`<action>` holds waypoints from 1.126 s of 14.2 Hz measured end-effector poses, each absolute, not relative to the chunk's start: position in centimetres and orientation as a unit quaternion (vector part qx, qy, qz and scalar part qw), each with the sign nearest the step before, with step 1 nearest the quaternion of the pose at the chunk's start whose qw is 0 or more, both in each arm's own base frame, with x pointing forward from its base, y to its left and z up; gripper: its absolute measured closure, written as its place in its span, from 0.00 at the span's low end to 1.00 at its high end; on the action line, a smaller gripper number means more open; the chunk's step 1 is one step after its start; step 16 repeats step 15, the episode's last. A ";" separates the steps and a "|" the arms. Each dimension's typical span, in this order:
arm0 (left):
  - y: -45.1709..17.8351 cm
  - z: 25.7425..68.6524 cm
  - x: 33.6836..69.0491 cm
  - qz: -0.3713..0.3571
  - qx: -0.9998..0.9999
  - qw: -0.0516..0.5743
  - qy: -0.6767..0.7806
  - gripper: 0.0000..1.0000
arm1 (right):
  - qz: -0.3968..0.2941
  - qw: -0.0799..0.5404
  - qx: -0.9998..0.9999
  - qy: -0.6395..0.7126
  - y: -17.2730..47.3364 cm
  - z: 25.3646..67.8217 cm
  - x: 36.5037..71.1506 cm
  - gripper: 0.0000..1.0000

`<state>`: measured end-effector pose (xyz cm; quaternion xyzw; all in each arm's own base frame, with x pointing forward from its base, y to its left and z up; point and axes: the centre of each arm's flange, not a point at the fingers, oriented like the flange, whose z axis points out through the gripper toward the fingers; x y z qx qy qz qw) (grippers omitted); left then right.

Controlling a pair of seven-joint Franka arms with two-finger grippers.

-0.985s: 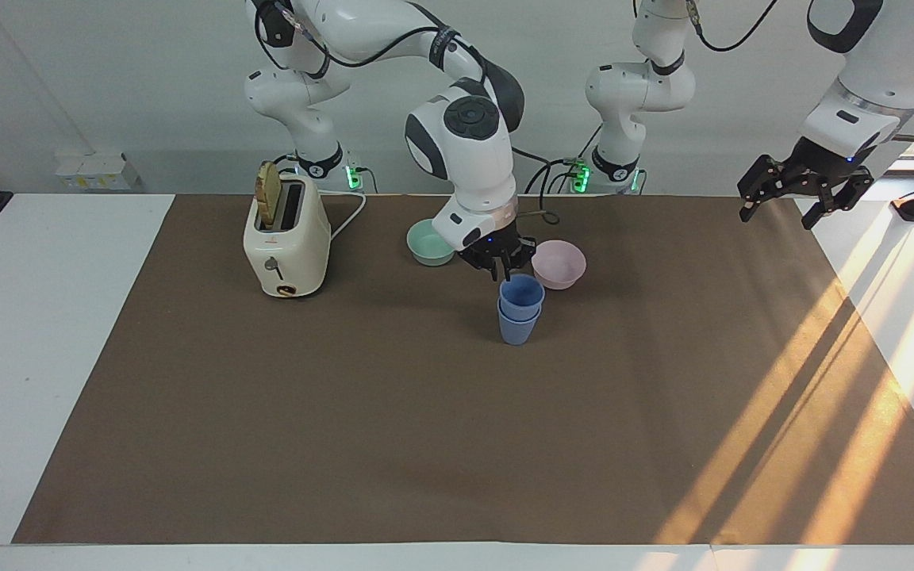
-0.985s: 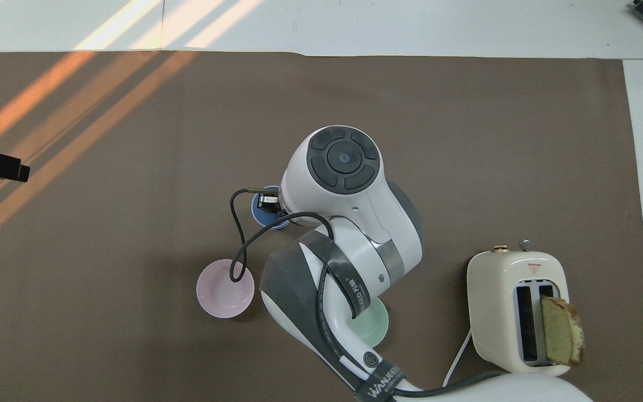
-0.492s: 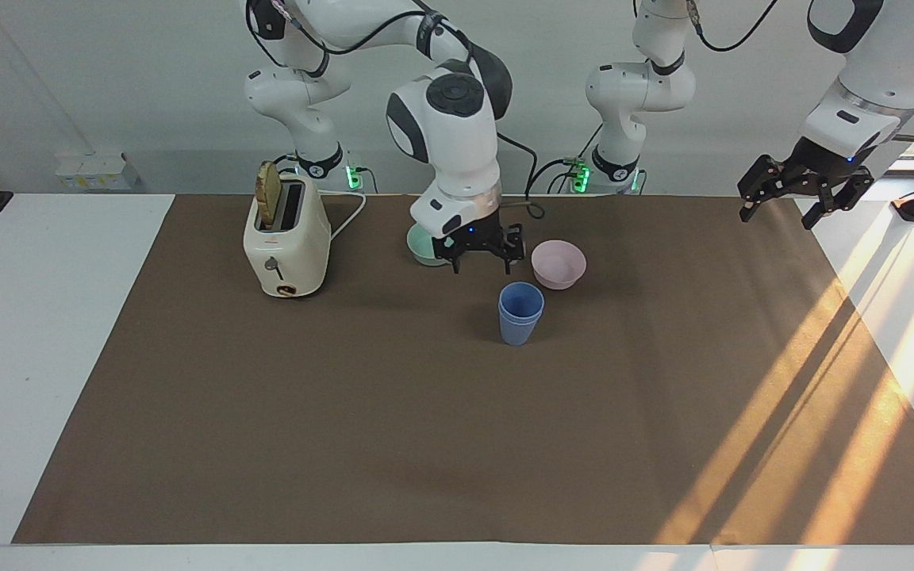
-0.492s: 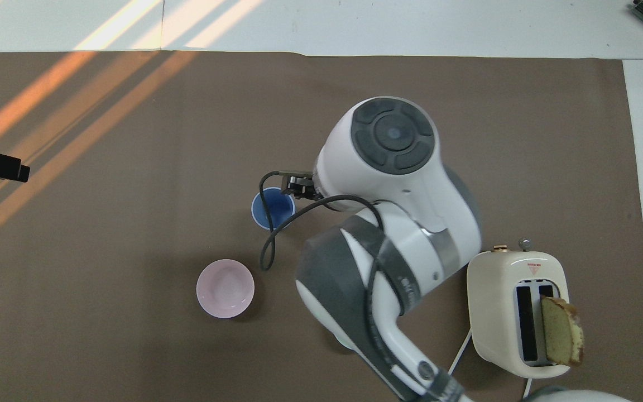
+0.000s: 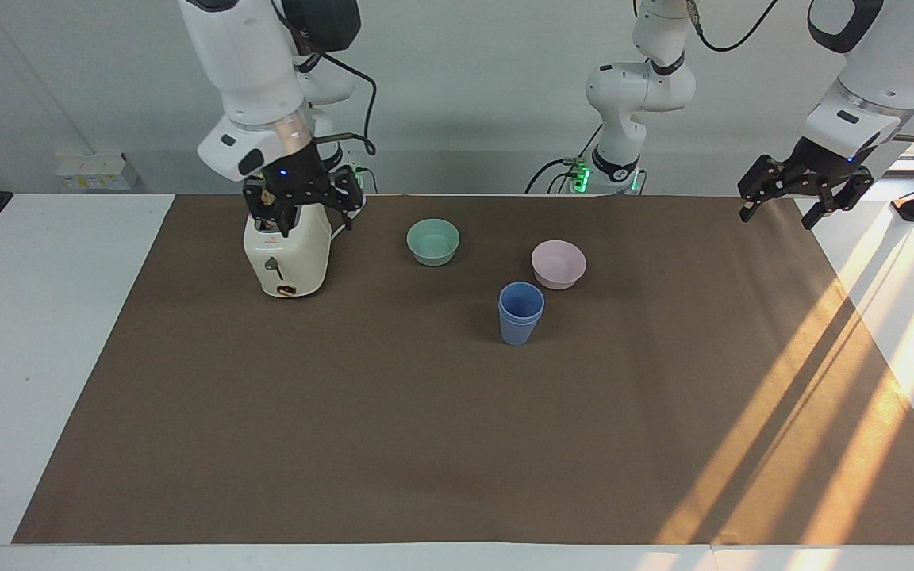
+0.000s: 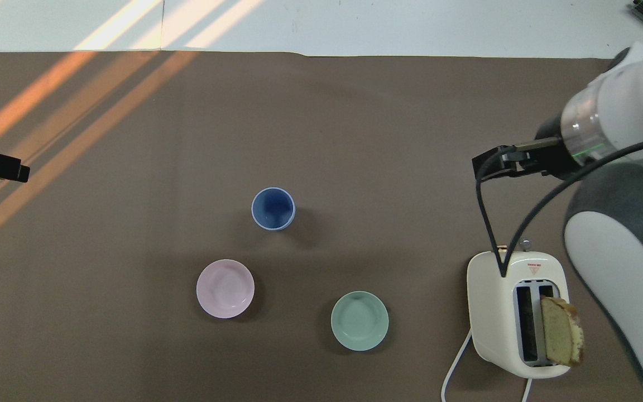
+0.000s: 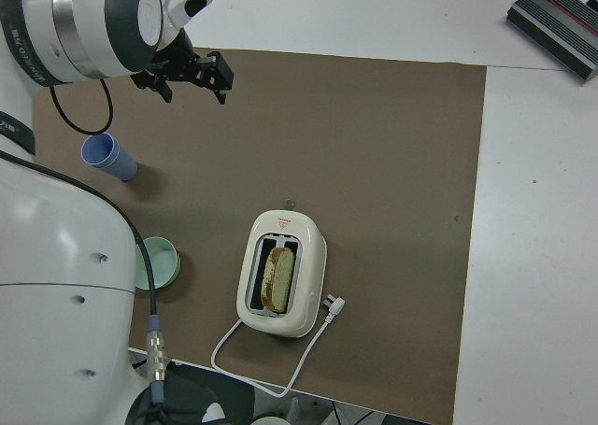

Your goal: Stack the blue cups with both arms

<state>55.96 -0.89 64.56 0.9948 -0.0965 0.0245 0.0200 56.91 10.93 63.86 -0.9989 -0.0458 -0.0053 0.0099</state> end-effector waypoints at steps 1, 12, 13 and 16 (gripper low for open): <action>-0.9 64.6 56.0 0.025 0.995 0.020 -0.096 0.00 | -0.013 0.008 -0.999 -0.041 9.6 65.0 56.4 0.00; -1.1 64.6 55.9 0.023 0.995 0.020 -0.098 0.00 | 0.003 0.006 -1.000 0.021 2.3 64.4 55.1 0.00; -1.1 64.6 55.9 0.023 0.995 0.020 -0.098 0.00 | 0.003 0.006 -1.000 0.021 2.3 64.4 55.1 0.00; -1.1 64.6 55.9 0.023 0.995 0.020 -0.098 0.00 | 0.003 0.006 -1.000 0.021 2.3 64.4 55.1 0.00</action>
